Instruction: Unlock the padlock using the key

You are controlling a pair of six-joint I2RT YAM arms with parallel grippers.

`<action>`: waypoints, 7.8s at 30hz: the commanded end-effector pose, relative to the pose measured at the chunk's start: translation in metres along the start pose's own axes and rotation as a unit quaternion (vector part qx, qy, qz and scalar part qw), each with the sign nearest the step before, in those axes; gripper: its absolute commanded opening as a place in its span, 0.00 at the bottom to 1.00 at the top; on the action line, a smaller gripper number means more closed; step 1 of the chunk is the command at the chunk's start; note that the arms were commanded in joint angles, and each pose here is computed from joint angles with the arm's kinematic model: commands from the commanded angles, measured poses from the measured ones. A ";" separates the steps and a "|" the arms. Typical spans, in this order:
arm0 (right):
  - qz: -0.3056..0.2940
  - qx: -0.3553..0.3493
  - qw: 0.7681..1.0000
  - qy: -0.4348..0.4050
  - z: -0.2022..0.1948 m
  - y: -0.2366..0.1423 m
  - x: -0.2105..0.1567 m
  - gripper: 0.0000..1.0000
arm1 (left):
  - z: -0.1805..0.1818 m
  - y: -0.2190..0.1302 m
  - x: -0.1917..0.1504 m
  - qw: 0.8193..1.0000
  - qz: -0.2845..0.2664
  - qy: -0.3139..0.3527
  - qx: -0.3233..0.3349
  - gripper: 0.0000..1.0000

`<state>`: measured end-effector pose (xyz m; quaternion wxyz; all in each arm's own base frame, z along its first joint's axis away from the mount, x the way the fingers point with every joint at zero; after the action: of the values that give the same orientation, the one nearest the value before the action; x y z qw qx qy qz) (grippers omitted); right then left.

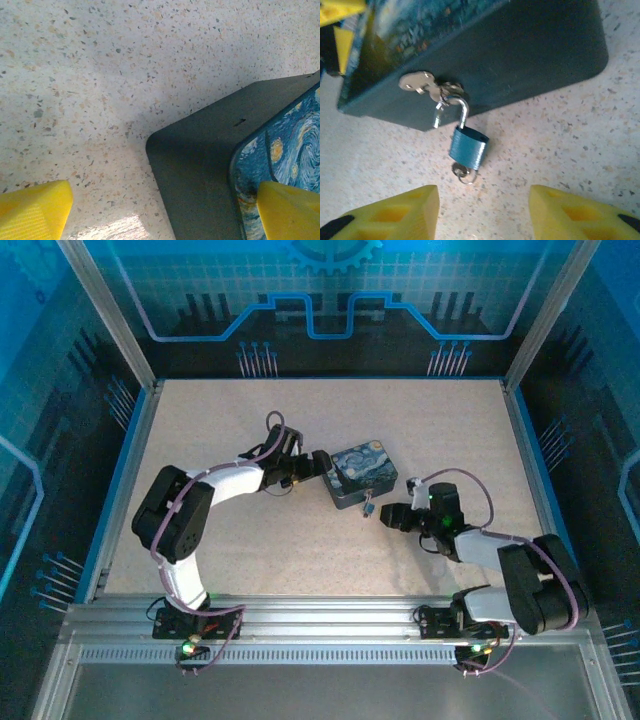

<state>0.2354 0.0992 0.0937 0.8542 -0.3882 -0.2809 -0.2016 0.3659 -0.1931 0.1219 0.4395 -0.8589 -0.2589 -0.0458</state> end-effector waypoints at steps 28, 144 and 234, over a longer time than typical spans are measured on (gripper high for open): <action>-0.006 0.120 0.993 -0.004 -0.001 0.024 0.042 0.72 | 0.003 -0.035 -0.004 0.999 -0.012 0.021 0.027 0.96; -0.046 0.068 0.992 0.096 -0.007 0.031 0.035 0.00 | 0.013 0.004 -0.047 0.996 0.068 0.005 0.055 0.99; 0.230 -0.062 0.971 0.026 0.072 -0.003 -0.032 0.00 | 0.023 -0.147 -0.001 0.985 -0.158 0.054 0.032 0.99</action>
<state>0.1777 0.1476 0.1069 0.8558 -0.5008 -0.1286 -0.0177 0.2953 -0.1136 0.2155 0.4560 -0.7984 -0.3643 -0.1478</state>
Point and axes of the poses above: each hand's point on the last joint's axis, 136 mm out from that joint toward the fingers, its own y axis out along the fingers, its own z axis along the line the jaws close on, x = y × z, the point moved 8 cm from there along -y, back along the fingers, and after that the axes turned 5 degrees about -y, right-handed, at the moved point
